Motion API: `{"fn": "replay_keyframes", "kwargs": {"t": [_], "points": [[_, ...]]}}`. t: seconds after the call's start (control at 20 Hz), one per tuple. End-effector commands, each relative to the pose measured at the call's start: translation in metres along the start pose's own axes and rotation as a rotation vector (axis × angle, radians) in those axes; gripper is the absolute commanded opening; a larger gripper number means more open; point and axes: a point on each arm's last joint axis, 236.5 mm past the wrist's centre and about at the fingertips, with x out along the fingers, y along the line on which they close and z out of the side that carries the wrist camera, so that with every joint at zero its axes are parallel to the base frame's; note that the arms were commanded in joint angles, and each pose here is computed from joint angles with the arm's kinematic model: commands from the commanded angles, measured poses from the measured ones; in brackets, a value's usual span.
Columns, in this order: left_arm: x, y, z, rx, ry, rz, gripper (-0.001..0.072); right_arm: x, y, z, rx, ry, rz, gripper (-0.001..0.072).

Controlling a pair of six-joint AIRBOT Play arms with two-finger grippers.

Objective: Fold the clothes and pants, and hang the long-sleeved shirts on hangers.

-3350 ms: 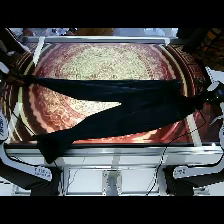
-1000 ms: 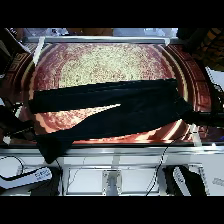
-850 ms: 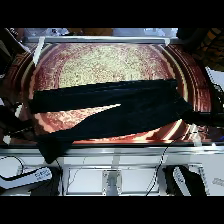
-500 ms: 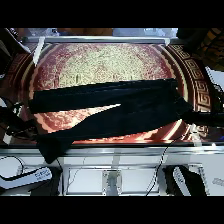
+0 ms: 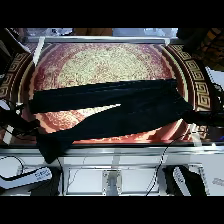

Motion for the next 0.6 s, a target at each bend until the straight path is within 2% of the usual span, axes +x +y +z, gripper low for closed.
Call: {"fn": "replay_keyframes", "kwargs": {"t": [0.0,0.2,0.4,0.55], "points": [[0.000,0.001,0.006,-0.003,-0.026,0.003,0.0024,0.000,0.000,0.001,0.000,-0.004,-0.001,0.0333],[-0.036,0.001,0.037,0.003,-0.139,0.014,0.0024,0.000,-0.001,0.004,0.000,-0.015,-0.005,0.0333],[-0.168,-0.007,0.103,0.010,-0.477,0.042,0.0023,0.000,-0.001,0.005,0.000,-0.020,-0.006,0.0333],[-0.260,-0.060,0.124,0.085,-0.723,-0.086,0.0024,0.000,-0.002,0.007,0.000,-0.029,-0.009,0.0333]]}}
